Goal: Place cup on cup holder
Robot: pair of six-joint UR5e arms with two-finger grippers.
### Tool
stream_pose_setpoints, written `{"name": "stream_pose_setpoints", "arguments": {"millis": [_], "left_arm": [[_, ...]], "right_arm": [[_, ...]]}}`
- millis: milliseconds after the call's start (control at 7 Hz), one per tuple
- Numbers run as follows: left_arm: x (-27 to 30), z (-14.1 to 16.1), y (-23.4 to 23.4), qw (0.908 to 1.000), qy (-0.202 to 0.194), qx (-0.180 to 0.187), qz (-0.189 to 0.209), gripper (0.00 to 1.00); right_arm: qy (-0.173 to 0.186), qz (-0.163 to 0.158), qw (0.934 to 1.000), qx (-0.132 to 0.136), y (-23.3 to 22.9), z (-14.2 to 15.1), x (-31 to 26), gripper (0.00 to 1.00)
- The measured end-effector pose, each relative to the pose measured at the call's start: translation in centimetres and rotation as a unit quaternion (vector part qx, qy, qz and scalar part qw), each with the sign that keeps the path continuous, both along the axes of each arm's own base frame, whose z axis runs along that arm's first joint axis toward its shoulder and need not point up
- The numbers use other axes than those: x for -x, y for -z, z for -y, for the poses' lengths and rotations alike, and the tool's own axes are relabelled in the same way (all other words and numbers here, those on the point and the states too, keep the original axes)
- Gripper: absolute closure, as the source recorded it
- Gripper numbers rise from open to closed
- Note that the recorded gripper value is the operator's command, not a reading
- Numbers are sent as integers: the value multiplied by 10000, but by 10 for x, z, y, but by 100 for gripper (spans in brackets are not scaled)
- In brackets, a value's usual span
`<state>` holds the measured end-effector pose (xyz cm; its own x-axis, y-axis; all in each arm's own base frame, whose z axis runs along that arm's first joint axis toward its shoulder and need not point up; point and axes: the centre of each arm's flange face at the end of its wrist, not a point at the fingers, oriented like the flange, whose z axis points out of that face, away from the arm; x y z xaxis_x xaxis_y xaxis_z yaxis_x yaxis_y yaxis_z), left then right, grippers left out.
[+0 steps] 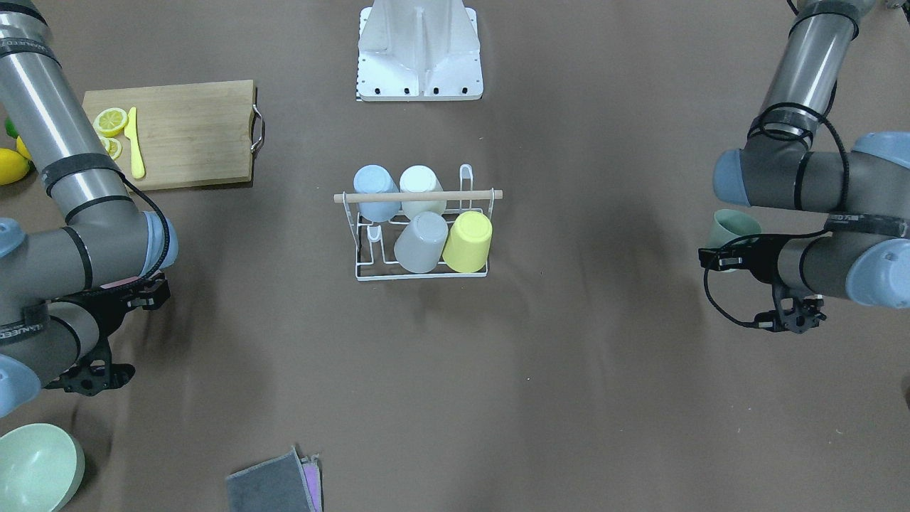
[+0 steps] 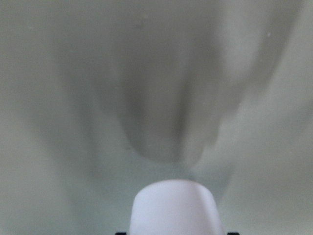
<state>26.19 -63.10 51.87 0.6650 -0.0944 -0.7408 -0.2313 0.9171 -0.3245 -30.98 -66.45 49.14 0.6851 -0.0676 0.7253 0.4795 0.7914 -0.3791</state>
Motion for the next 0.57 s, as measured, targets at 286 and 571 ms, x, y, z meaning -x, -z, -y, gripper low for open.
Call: {"name": "stream_pose_setpoints", "arguments": {"millis": [286,571], "left_arm": [[36,34,38,9948,888,-456,-196,100],[52,56,91,9800,1785,-823,-300,100]], "right_arm": [[-267,897,9928,-745,57,21,-51,57],[-490,2133,9617,-1652,73,38,-86,58]]}}
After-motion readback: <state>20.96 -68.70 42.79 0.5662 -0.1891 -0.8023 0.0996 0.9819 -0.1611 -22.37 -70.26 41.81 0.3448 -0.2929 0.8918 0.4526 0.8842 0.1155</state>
